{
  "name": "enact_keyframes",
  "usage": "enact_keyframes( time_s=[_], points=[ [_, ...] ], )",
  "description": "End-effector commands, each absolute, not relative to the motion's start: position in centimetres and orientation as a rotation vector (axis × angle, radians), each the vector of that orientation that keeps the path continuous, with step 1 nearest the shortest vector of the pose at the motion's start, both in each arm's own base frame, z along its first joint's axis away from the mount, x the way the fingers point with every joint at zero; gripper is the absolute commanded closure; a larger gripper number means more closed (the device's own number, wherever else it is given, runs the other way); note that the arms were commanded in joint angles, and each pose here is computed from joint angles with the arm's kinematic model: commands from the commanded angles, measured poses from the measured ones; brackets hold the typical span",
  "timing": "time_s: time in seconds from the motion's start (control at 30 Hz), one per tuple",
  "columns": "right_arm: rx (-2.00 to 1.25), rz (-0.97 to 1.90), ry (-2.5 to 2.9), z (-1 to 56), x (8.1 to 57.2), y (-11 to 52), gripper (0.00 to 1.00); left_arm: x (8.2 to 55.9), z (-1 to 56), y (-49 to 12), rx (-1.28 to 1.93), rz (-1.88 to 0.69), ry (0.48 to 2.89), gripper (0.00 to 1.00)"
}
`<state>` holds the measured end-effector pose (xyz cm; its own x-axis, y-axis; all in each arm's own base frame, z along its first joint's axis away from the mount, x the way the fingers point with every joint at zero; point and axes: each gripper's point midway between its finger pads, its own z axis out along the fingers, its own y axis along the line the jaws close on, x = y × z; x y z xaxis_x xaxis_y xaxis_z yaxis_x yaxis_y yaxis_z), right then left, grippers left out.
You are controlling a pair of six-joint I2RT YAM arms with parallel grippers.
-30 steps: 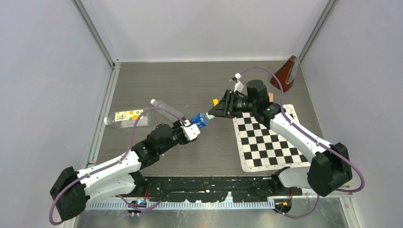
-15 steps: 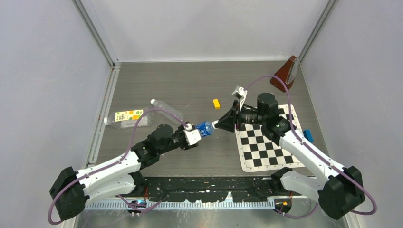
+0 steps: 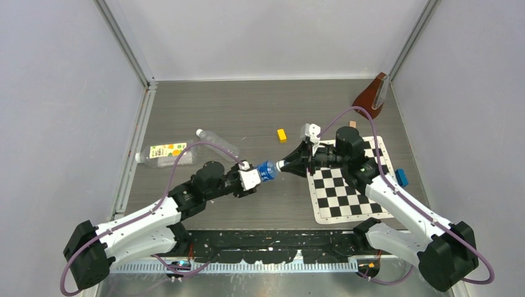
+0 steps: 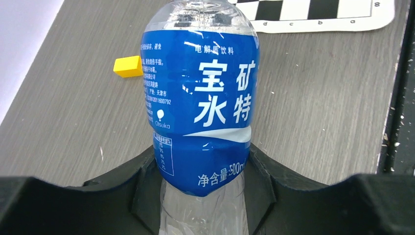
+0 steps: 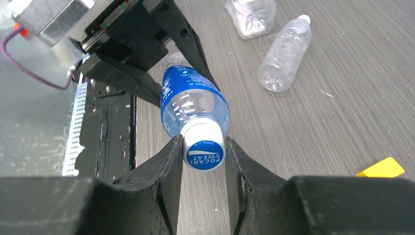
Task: Unscrew the bottle caps
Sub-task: Unscrew the bottle cap from the plastic bottle.
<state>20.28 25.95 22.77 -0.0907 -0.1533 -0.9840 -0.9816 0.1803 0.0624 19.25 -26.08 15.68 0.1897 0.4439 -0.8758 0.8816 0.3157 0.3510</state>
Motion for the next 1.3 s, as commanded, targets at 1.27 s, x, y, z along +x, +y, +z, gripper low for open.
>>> enact_keyframes(
  time_s=[1.27],
  points=[
    [-0.037,1.665,2.132,24.3,25.7,29.9,0.60,24.2,18.2,-23.5,1.108,-0.179,1.461,1.00]
  ],
)
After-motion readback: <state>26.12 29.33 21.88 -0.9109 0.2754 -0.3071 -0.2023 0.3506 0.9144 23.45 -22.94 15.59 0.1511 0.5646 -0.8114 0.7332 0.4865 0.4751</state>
